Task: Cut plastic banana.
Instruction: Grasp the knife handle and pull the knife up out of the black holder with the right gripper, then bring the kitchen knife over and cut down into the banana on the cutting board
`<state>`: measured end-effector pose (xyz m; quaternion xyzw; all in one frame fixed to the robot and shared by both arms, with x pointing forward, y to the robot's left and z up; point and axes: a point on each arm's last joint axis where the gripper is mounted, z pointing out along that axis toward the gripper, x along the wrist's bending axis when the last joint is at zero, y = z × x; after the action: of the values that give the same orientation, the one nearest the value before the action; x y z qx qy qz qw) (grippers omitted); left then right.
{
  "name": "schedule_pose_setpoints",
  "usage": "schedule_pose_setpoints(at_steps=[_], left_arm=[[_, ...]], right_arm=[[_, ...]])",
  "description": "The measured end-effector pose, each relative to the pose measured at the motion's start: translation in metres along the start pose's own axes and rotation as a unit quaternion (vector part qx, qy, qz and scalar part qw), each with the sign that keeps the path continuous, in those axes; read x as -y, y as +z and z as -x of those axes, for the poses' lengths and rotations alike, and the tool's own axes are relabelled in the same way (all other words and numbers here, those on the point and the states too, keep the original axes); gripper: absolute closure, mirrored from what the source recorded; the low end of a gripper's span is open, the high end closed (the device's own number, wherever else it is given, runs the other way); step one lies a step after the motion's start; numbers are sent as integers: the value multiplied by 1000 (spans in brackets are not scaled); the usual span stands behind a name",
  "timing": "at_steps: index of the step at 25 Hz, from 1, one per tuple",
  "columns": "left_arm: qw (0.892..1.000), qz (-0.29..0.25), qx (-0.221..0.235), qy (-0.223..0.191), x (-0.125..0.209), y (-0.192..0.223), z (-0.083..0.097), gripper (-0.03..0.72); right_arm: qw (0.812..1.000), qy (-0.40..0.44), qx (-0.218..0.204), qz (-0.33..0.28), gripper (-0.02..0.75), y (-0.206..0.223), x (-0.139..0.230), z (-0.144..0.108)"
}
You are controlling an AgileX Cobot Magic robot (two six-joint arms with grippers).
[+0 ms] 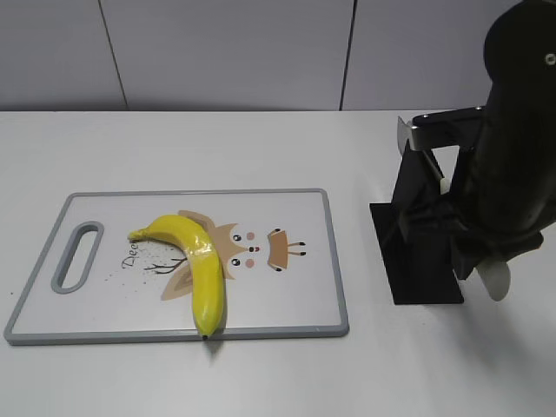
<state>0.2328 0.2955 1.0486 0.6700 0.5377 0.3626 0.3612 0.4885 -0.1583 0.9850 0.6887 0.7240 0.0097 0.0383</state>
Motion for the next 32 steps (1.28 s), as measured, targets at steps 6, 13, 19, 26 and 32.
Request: schedule_pose_setpoints(at_steps=[6, 13, 19, 26, 32], left_arm=[[1000, 0, 0, 0, 0, 0, 0, 216], [1000, 0, 0, 0, 0, 0, 0, 216], [1000, 0, 0, 0, 0, 0, 0, 216], [1000, 0, -1, 1, 0, 0, 0, 216], [1000, -1, -4, 2, 0, 0, -1, 216]], right_arm=[[999, 4, -23, 40, 547, -27, 7, 5], [995, 9, -46, 82, 547, -56, 18, 13], [990, 13, -60, 128, 548, -82, 24, 20], [984, 17, -72, 163, 548, -110, 27, 25], [979, 17, -76, 190, 548, -125, 26, 27]])
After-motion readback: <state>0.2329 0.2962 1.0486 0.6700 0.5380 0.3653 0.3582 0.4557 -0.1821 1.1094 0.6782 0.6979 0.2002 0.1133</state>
